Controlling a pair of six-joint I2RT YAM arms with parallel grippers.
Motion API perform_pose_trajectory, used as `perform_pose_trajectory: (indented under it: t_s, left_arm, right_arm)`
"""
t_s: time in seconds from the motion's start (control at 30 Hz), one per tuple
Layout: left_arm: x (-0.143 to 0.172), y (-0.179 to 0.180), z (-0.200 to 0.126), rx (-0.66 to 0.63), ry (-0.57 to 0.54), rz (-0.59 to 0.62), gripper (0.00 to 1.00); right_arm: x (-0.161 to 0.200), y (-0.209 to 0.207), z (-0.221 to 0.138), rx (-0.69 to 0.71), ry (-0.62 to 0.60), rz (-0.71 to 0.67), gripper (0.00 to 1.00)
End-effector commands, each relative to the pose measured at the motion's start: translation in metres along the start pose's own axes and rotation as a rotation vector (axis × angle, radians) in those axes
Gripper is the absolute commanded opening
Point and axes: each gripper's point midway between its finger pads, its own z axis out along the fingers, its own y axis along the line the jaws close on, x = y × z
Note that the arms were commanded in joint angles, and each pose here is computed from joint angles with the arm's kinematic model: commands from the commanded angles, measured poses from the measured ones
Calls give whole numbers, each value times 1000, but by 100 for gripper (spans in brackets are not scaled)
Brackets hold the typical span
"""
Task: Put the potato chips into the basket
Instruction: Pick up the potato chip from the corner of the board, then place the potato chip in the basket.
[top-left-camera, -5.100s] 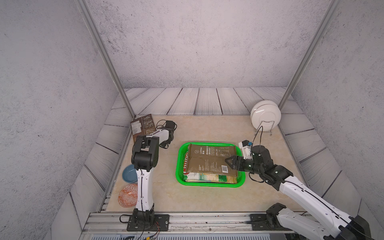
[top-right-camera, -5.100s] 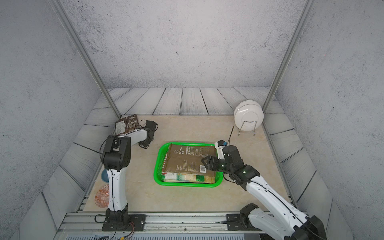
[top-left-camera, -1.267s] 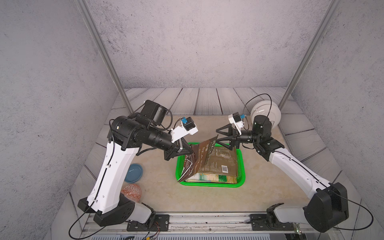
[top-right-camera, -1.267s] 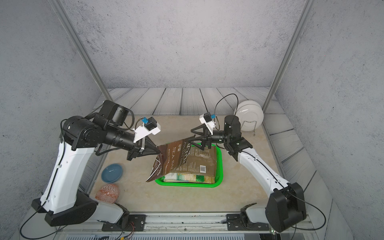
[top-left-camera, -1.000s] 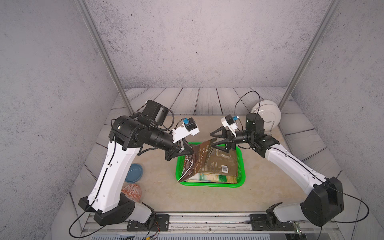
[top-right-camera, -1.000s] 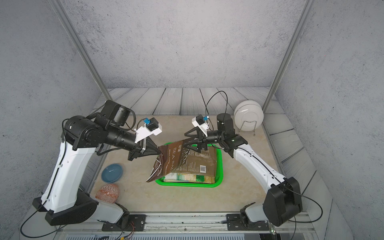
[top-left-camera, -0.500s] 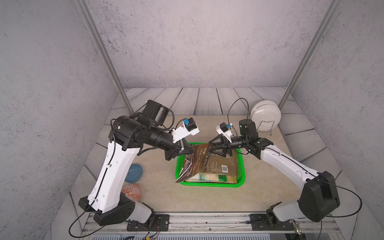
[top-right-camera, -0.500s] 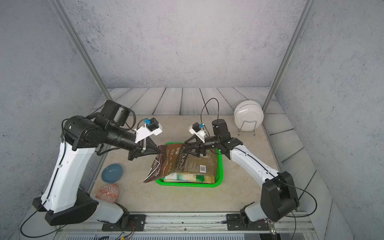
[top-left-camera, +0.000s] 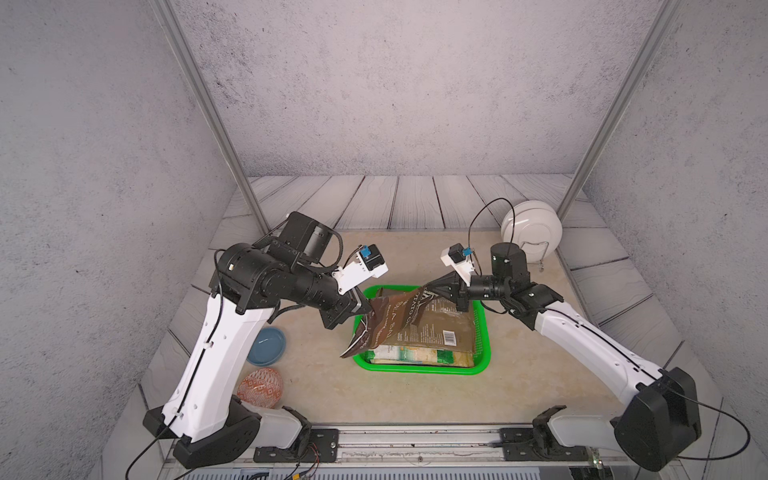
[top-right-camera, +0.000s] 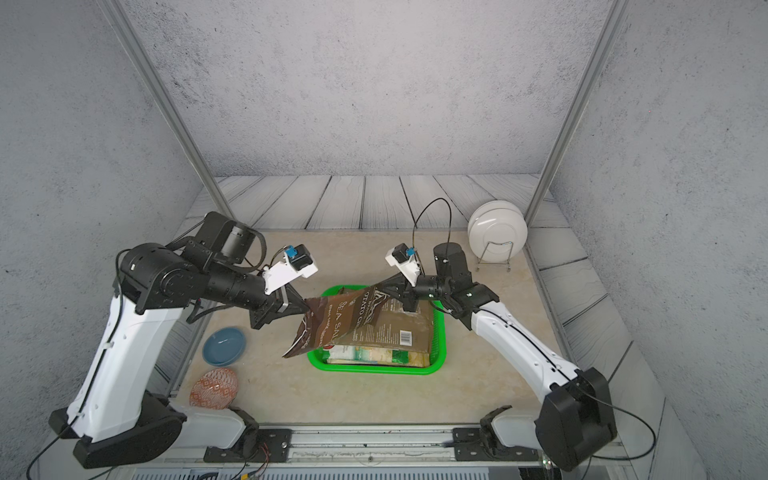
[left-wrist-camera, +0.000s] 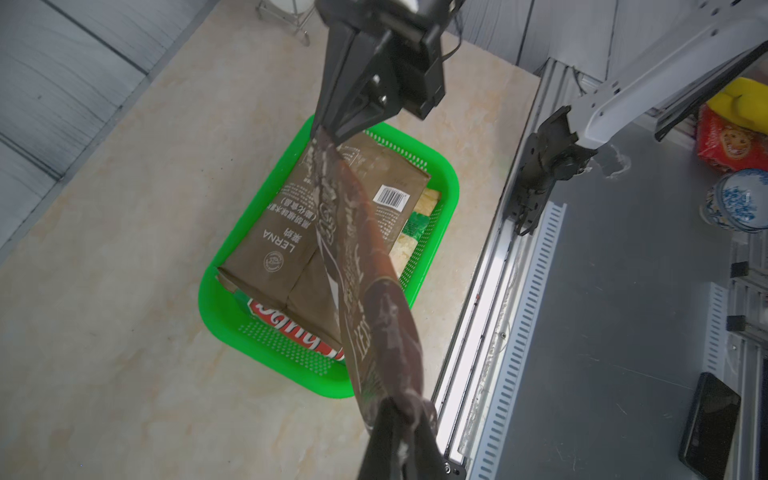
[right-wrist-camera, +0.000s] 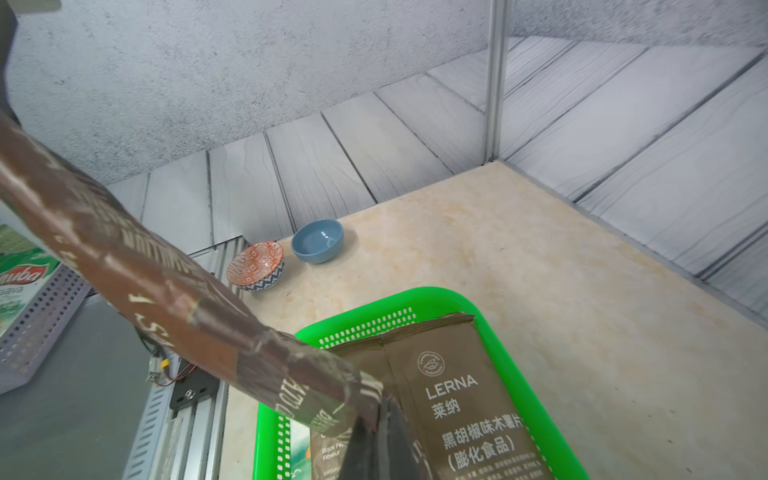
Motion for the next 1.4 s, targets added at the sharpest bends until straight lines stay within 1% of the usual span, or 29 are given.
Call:
perform_pose_trajectory:
  t_s: [0.0,0.13,0.23,0.37,0.53,0.63,0.73,0.87,1.03,1.17,1.37]
  left_arm:
    - [-1,26,4,-137,1,-15,0]
    - [6,50,12,-254,12,-26,0]
    - [9,69,20,-338,9,-51,0]
    - [14,84,33,-388,2,-86,0]
    - [26,87,51,-373,15,-118,0]
    - [34,80,58,-332,22,-128,0]
    - [40,70,60,-289,16,-130,0]
    - [53,64,66,-267,42,-140,0]
    - [70,65,78,-266,71,-162,0]
    - [73,68,81,-274,71,-176,0]
    - [71,83,89,-312,91,-205,0]
  right_arm:
    - [-12,4,-20,91,11,15,0]
    - [-16,7,-39,171,52,81,0]
    - [-10,11,-52,213,100,136,0]
    - [2,21,-63,230,158,222,0]
    - [29,31,-69,223,251,347,0]
    - [44,38,-69,202,301,413,0]
    - [52,45,-70,185,331,461,0]
    - [55,52,-73,164,347,495,0]
    - [60,55,-77,177,392,529,0]
    - [61,53,-79,193,407,535,0]
    - [70,33,-72,251,458,548,0]
